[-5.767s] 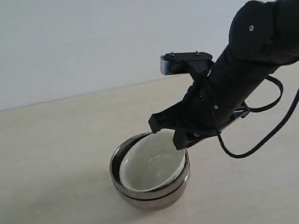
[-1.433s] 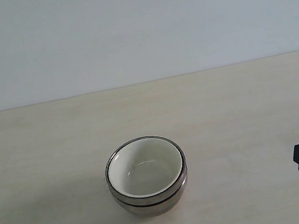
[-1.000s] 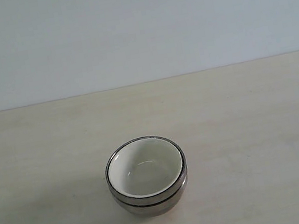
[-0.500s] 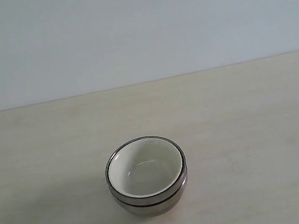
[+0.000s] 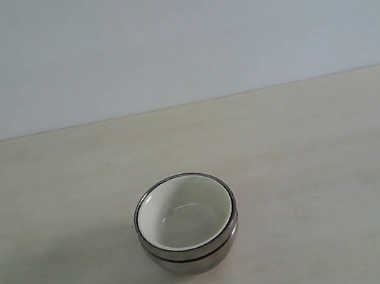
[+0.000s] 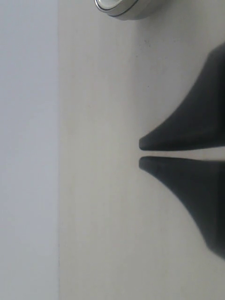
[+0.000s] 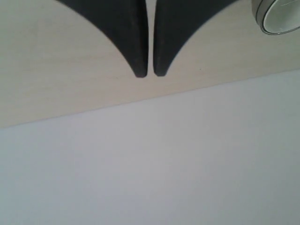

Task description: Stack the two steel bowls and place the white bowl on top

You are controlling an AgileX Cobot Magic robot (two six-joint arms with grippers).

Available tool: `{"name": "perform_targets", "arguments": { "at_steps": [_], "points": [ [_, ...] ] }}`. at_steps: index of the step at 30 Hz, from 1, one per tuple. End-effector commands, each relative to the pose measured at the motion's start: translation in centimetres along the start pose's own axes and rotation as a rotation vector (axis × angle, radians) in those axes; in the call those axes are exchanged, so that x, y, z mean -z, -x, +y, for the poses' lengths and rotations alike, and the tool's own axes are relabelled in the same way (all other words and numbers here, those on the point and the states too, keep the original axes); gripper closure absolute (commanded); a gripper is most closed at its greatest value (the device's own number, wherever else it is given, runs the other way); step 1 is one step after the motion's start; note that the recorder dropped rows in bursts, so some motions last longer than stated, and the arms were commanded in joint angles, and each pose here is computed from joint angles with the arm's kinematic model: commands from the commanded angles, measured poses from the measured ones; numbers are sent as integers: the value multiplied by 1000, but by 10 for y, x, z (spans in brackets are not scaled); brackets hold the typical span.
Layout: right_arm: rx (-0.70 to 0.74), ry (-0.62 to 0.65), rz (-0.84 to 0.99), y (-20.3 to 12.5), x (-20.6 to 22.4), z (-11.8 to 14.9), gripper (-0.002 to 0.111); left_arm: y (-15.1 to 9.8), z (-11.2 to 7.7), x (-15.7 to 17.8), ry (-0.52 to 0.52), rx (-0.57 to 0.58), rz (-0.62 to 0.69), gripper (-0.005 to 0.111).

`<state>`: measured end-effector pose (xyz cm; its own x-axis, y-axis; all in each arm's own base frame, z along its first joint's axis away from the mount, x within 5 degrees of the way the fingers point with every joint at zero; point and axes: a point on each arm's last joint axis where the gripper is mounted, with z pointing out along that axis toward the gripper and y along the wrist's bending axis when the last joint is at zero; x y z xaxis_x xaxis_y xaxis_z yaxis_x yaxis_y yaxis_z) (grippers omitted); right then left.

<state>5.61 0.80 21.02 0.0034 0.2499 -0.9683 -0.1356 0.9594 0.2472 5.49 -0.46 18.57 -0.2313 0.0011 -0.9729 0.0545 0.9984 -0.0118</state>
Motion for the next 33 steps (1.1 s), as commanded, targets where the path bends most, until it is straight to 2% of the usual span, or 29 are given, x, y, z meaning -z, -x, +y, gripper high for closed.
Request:
{"name": "perform_targets", "arguments": {
  "at_steps": [1, 8, 19, 24, 33],
  "points": [
    [17, -2, 32, -4, 0, 0, 108, -1, 0, 0, 1, 18, -6, 103],
    [-29, 2, 100, -11, 1, 0, 108, -1, 0, 0, 1, 18, -6, 103],
    [91, 7, 187, -18, 2, 0, 108, -1, 0, 0, 1, 18, -6, 103],
    [167, -33, 274, -26, 4, -5, 108, -1, 0, 0, 1, 18, -6, 103],
    [236, -78, 269, -25, 4, -10, 108, -1, 0, 0, 1, 18, -6, 103]
  ]
}}
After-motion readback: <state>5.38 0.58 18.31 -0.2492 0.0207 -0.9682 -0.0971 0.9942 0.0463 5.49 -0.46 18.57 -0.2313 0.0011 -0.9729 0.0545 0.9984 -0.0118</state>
